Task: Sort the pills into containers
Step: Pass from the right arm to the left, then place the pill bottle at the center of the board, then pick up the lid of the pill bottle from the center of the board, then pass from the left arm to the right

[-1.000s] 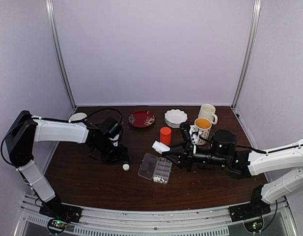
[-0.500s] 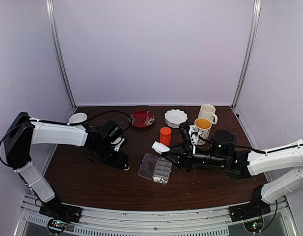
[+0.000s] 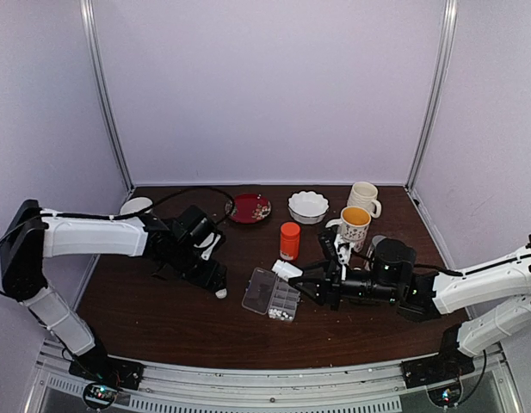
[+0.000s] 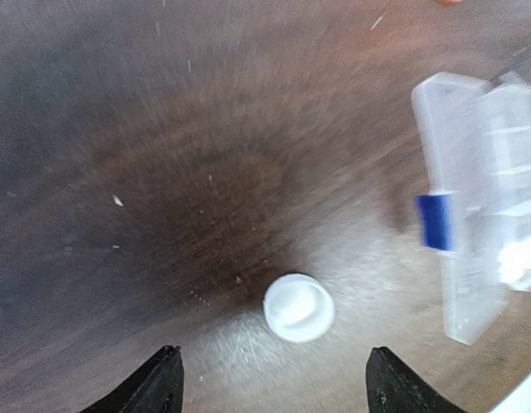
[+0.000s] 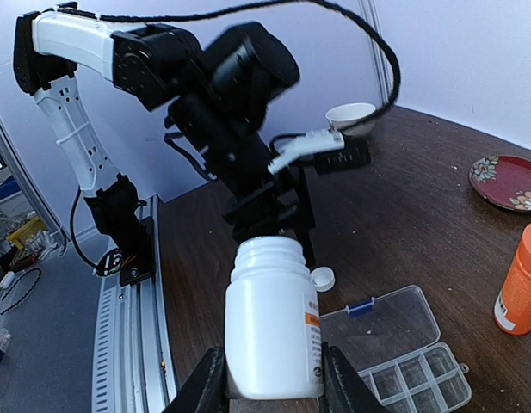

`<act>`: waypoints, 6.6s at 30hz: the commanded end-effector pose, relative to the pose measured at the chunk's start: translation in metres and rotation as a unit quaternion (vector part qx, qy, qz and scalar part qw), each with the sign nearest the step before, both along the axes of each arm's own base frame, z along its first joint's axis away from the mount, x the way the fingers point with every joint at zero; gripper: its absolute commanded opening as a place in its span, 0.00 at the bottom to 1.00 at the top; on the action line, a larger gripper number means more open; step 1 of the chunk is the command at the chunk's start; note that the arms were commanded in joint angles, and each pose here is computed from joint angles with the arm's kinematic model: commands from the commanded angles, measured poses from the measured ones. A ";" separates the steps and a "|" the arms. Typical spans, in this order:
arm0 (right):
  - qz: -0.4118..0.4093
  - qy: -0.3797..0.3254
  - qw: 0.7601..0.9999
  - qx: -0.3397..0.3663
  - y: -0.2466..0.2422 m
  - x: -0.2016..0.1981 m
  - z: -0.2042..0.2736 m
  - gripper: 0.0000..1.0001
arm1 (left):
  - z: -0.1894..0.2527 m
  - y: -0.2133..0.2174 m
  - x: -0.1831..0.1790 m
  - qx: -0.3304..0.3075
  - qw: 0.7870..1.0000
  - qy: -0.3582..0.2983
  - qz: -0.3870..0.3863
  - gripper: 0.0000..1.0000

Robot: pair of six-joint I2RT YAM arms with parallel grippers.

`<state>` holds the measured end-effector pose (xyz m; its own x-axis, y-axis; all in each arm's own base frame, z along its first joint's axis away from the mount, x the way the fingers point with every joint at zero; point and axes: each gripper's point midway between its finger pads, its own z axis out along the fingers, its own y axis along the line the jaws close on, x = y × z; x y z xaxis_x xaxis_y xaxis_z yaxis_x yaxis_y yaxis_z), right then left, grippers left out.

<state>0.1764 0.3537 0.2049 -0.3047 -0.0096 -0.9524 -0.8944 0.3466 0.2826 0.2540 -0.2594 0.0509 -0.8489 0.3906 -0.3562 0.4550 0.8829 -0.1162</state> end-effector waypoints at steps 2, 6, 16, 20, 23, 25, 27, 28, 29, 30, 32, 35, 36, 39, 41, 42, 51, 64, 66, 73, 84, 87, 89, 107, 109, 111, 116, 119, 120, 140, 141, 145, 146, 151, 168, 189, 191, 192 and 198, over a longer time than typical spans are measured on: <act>0.002 -0.025 0.999 0.045 -0.005 -0.002 0.024 0.00 | 0.106 -0.032 -0.009 -0.174 0.982 -0.070 -0.037 0.76; 0.007 -0.042 0.997 0.065 0.001 0.000 0.043 0.00 | 0.191 -0.061 -0.034 -0.350 0.929 -0.082 -0.082 0.81; 0.017 -0.098 0.991 0.092 0.022 0.006 0.101 0.00 | 0.291 -0.087 -0.060 -0.491 0.859 -0.047 -0.137 0.93; 0.025 -0.111 0.989 0.090 0.031 0.007 0.113 0.00 | 0.296 -0.093 -0.060 -0.500 0.854 -0.027 -0.139 0.87; 0.029 -0.116 0.989 0.089 0.036 0.008 0.117 0.00 | 0.300 -0.092 -0.060 -0.503 0.852 -0.034 -0.140 0.86; 0.031 -0.119 0.989 0.088 0.039 0.010 0.120 0.00 | 0.303 -0.093 -0.061 -0.507 0.849 -0.034 -0.144 0.84; 0.036 -0.119 0.989 0.085 0.044 0.011 0.121 0.00 | 0.305 -0.095 -0.062 -0.509 0.847 -0.031 -0.150 0.82; 0.038 -0.119 0.988 0.085 0.046 0.011 0.122 0.00 | 0.306 -0.095 -0.063 -0.511 0.845 -0.031 -0.153 0.82; 0.040 -0.118 0.988 0.086 0.047 0.012 0.123 0.00 | 0.307 -0.095 -0.064 -0.512 0.844 -0.031 -0.155 0.82; 0.042 -0.118 0.988 0.086 0.049 0.012 0.123 0.00 | 0.308 -0.095 -0.064 -0.513 0.843 -0.031 -0.157 0.80; 0.043 -0.119 0.988 0.088 0.050 0.012 0.124 0.00 | 0.307 -0.096 -0.065 -0.514 0.842 -0.029 -0.161 0.77; 0.045 -0.118 0.988 0.086 0.053 0.013 0.124 0.00 | 0.305 -0.099 -0.065 -0.513 0.842 -0.020 -0.165 0.70; 0.047 -0.118 0.988 0.086 0.054 0.012 0.124 0.00 | 0.304 -0.100 -0.065 -0.513 0.842 -0.018 -0.166 0.67; 0.046 -0.117 0.989 0.083 0.056 0.013 0.122 0.00 | 0.303 -0.102 -0.066 -0.513 0.841 -0.012 -0.168 0.63; 0.046 -0.118 0.989 0.082 0.057 0.013 0.121 0.00 | 0.302 -0.102 -0.065 -0.513 0.842 -0.010 -0.167 0.61; 0.047 -0.118 0.989 0.080 0.058 0.013 0.120 0.00 | 0.301 -0.103 -0.065 -0.512 0.842 -0.009 -0.167 0.58; 0.044 -0.113 0.990 0.069 0.063 0.016 0.115 0.00 | 0.296 -0.103 -0.064 -0.505 0.847 -0.002 -0.164 0.44; 0.031 -0.089 0.994 0.055 0.063 0.021 0.101 0.32 | 0.279 -0.094 -0.058 -0.454 0.879 -0.016 -0.145 0.17; 0.026 -0.074 0.996 0.041 0.060 0.021 0.089 0.61 | 0.269 -0.085 -0.051 -0.416 0.899 -0.036 -0.131 0.17; 0.005 -0.013 0.999 -0.038 0.036 0.016 0.025 0.73 | 0.199 -0.044 -0.035 -0.249 0.963 -0.057 -0.084 0.14; -0.058 0.042 0.990 -0.121 -0.014 0.014 -0.044 0.74 | 0.081 -0.009 -0.053 -0.058 0.995 -0.054 -0.063 0.15; -0.077 0.051 0.986 -0.138 -0.013 0.022 -0.050 0.74 | 0.065 -0.006 -0.054 -0.035 0.996 -0.064 -0.050 0.15; -0.077 0.055 0.985 -0.141 -0.009 0.025 -0.051 0.74 | 0.050 -0.002 -0.055 -0.030 0.997 -0.057 -0.029 0.15; -0.060 0.035 0.992 -0.101 0.000 0.023 -0.027 0.74 | 0.006 0.006 -0.070 -0.039 0.997 -0.050 0.044 0.62; -0.061 0.033 0.993 -0.101 -0.001 0.023 -0.026 0.74 | 0.007 0.005 -0.070 -0.041 0.997 -0.048 0.045 0.70; -0.061 0.032 0.993 -0.100 -0.001 0.023 -0.025 0.74 | 0.014 0.004 -0.070 -0.045 0.997 -0.051 0.045 0.76; -0.060 0.033 0.993 -0.100 -0.001 0.023 -0.024 0.75 | 0.054 -0.001 -0.060 -0.064 0.994 -0.073 0.041 0.82; -0.055 0.039 0.993 -0.100 0.002 0.022 -0.024 0.74 | 0.064 0.004 -0.048 -0.041 0.996 -0.062 0.051 0.80; -0.054 0.041 0.993 -0.098 0.003 0.023 -0.024 0.74 | 0.064 0.005 -0.044 -0.029 0.997 -0.057 0.048 0.80; -0.080 0.052 0.993 -0.074 -0.004 0.028 -0.009 0.73 | -0.007 -0.024 -0.009 0.057 0.998 0.027 0.003 0.75; -0.080 0.052 0.993 -0.075 -0.004 0.028 -0.009 0.73 | -0.011 -0.023 -0.008 0.056 0.998 0.029 0.006 0.75; -0.078 0.053 0.993 -0.073 -0.003 0.027 -0.009 0.74 | -0.023 -0.017 -0.004 0.051 0.998 0.037 0.016 0.74; -0.079 0.053 0.993 -0.074 -0.003 0.028 -0.009 0.73 | -0.025 -0.018 -0.004 0.050 0.998 0.039 0.016 0.73; -0.076 0.055 0.993 -0.073 -0.001 0.028 -0.010 0.73 | -0.038 -0.019 -0.003 0.057 0.997 0.050 0.014 0.63; -0.057 0.060 0.994 -0.072 0.011 0.027 -0.007 0.73 | -0.009 -0.023 0.004 0.033 0.999 0.020 0.024 0.29; 0.034 0.252 0.956 0.146 0.024 0.011 0.102 0.67 | 0.264 -0.110 -0.049 -0.431 0.867 -0.108 -0.228 0.29; 0.063 0.302 0.931 0.193 0.026 0.005 0.115 0.67 | 0.282 -0.111 -0.052 -0.448 0.847 -0.141 -0.250 0.29; 0.080 0.315 0.920 0.219 0.026 0.003 0.125 0.67 | 0.292 -0.111 -0.054 -0.457 0.837 -0.155 -0.259 0.30; 0.170 0.386 0.840 0.340 0.024 -0.003 0.180 0.67 | 0.361 -0.110 -0.065 -0.508 0.763 -0.249 -0.313 0.31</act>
<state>0.1875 0.3871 0.3302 -0.8378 0.2650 -0.4773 -0.5098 -0.0668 0.8577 0.1994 -0.3714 0.3448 -0.4833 0.1188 -0.8673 0.8705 0.1703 -0.4618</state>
